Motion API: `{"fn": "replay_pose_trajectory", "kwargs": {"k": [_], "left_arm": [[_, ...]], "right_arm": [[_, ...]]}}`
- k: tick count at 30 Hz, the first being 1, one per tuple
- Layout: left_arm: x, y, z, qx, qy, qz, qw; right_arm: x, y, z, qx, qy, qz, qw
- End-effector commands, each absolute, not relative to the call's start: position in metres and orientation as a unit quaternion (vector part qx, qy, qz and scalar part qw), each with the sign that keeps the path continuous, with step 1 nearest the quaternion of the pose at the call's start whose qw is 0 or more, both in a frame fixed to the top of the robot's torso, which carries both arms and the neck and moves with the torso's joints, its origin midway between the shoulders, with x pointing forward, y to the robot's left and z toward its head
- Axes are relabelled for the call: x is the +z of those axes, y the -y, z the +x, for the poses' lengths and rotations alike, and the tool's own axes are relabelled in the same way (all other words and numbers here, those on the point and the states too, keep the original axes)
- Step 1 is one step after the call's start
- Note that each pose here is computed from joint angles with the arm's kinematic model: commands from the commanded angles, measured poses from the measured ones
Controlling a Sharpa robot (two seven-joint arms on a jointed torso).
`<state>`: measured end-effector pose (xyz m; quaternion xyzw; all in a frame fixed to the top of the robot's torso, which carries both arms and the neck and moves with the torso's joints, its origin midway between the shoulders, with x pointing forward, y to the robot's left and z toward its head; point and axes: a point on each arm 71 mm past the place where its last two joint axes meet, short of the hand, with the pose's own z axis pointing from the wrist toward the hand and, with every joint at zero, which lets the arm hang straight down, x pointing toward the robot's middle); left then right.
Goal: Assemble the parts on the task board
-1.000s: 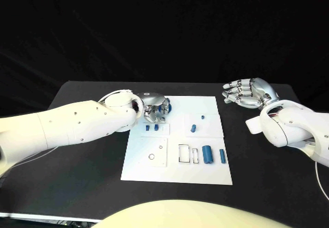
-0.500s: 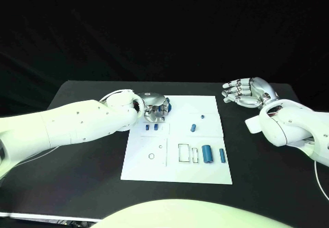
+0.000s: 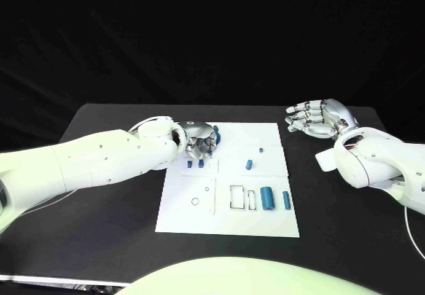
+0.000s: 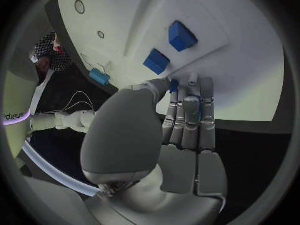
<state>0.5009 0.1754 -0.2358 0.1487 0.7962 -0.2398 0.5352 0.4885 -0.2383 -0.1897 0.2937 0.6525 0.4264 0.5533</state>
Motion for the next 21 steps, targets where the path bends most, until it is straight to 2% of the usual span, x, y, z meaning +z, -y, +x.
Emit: {"fn": "replay_pose_trajectory", "kwargs": {"k": [1,21], "left_arm": [[-0.2384,-0.1744,0.5,-0.237,-0.804,0.156,0.523],[-0.2406,-0.1701,0.5,-0.253,-0.798,0.153,0.525]], "right_arm": [[-0.189,0.2369,0.4881,0.433,-0.652,0.288,0.552],[-0.1888,0.2372,0.4879,0.433,-0.651,0.288,0.553]]}}
